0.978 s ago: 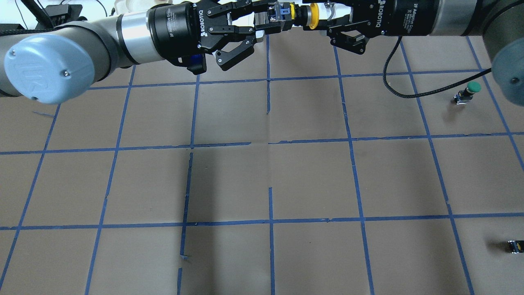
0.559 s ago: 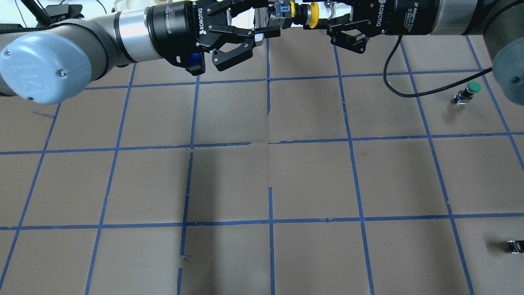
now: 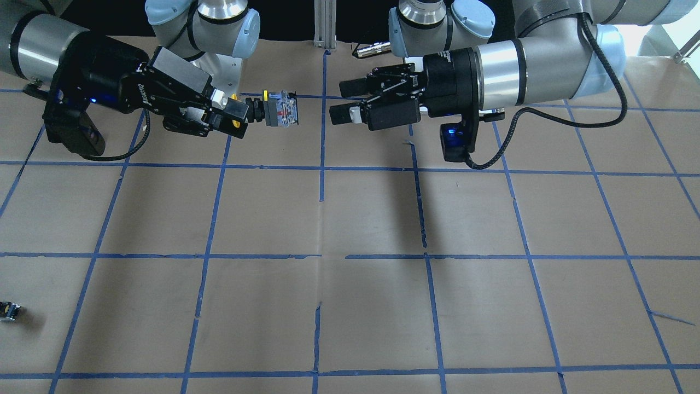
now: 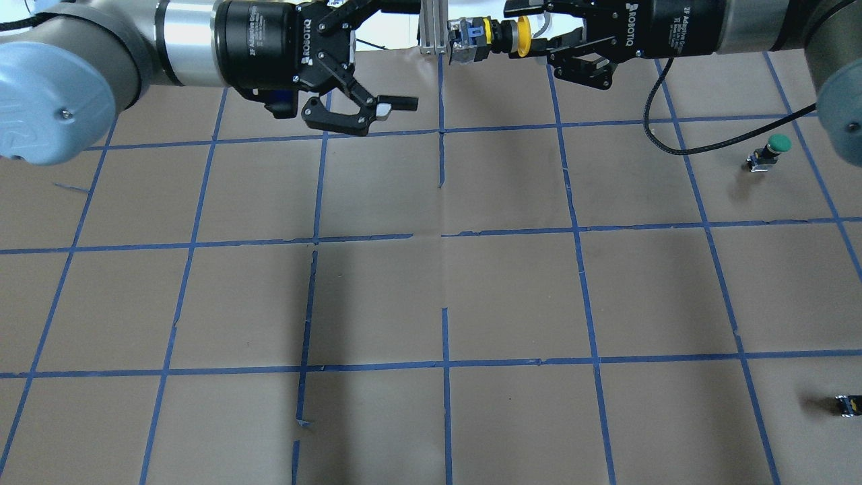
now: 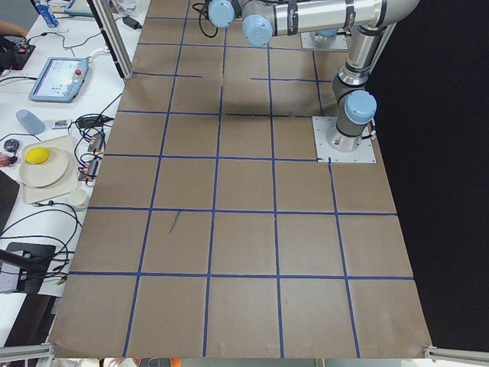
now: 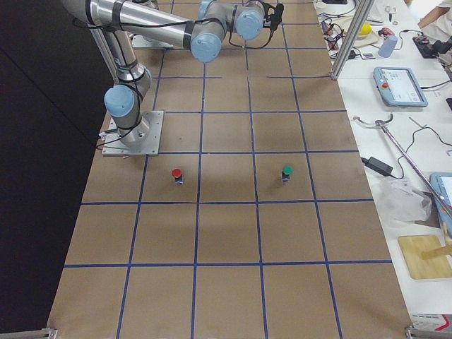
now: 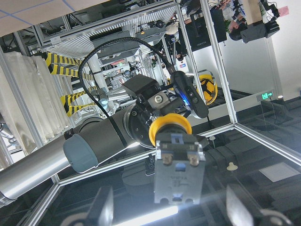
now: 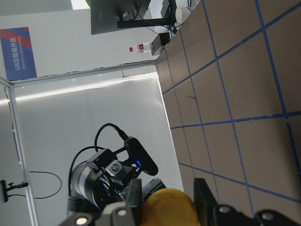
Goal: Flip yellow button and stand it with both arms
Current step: 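Open the left gripper and pull it back while the right gripper lowers the button, then set the yellow button upright on the table with the right gripper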
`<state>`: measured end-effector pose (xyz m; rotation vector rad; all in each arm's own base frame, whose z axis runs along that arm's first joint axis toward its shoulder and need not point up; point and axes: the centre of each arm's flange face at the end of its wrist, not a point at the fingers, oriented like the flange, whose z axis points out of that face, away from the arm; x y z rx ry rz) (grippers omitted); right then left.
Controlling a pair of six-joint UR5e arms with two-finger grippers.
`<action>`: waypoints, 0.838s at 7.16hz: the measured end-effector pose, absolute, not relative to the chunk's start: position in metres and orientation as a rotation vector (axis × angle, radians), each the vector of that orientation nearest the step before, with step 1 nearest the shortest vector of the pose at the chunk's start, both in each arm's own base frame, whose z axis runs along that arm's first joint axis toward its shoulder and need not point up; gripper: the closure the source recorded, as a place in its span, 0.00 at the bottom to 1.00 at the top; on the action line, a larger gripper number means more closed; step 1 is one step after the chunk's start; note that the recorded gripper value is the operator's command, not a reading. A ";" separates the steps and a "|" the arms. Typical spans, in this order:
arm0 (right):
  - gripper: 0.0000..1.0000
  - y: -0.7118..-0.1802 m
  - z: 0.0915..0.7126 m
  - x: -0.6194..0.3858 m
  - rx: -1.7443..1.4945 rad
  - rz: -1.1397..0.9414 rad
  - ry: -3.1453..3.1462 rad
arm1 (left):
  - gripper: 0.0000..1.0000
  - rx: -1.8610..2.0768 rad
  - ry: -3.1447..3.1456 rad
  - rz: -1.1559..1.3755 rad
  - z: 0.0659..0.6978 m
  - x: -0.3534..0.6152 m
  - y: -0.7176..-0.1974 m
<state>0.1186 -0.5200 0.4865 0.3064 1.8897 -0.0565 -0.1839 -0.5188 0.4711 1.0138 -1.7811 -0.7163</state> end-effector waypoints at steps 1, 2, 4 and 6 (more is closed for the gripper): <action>0.69 -0.518 0.479 0.115 0.276 -0.091 2.020 | 0.01 1.030 -1.997 -0.569 0.466 -0.168 -0.522; 0.70 -0.514 0.468 0.111 0.230 -0.117 2.165 | 0.01 1.028 -2.183 -0.423 0.462 -0.154 -0.525; 0.72 -0.497 0.438 0.092 0.090 -0.120 2.493 | 0.01 0.882 -2.597 -0.174 0.453 -0.123 -0.530; 0.74 -0.478 0.406 0.067 -0.146 -0.070 2.755 | 0.00 0.549 -2.959 -0.062 0.445 -0.098 -0.528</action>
